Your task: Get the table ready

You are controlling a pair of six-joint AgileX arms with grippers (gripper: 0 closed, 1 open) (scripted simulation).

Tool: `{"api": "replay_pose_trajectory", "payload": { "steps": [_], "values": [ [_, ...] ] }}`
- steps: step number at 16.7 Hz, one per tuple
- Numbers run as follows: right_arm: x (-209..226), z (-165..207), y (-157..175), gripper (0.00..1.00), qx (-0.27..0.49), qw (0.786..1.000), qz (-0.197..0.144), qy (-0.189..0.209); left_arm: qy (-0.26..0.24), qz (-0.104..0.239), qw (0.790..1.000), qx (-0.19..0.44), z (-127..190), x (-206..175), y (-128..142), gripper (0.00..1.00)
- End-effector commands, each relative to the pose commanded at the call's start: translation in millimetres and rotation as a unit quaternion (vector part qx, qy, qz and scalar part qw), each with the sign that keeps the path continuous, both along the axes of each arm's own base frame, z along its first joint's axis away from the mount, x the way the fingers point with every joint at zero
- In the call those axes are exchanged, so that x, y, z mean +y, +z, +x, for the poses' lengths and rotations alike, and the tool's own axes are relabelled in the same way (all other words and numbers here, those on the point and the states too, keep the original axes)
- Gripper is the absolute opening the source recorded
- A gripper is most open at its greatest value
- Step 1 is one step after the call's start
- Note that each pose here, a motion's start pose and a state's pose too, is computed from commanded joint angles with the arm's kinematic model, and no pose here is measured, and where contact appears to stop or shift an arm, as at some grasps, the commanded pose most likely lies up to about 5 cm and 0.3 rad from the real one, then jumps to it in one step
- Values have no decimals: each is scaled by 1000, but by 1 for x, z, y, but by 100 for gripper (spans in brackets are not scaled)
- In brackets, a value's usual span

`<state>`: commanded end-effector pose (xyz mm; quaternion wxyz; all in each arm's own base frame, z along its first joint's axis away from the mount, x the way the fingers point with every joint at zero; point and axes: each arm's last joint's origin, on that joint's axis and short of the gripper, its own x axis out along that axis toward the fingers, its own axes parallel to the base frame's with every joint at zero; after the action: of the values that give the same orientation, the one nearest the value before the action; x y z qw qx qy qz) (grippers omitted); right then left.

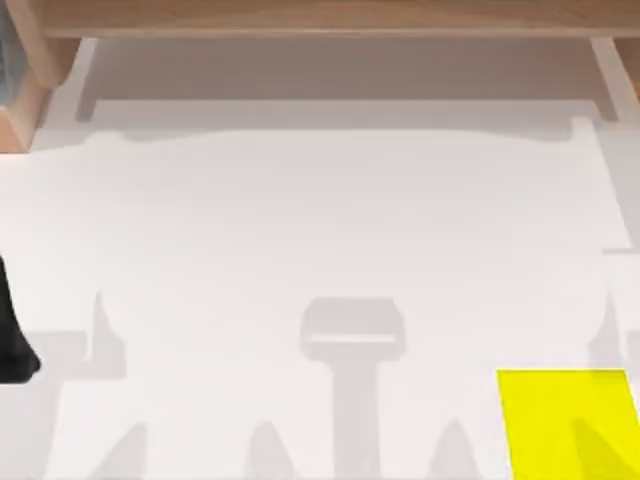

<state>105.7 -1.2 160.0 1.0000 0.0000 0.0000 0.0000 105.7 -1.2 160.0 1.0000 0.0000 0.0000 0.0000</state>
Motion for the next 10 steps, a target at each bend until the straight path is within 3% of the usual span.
{"api": "replay_pose_trajectory", "payload": {
  "steps": [5,10],
  "values": [
    [-3,0,10,100,29,1000,0,-11,0,0,1000,0,0,0,0,100],
    [-15,13,65,100,153,986,7,-62,0,0,1000,0,0,0,0,100]
  ]
}}
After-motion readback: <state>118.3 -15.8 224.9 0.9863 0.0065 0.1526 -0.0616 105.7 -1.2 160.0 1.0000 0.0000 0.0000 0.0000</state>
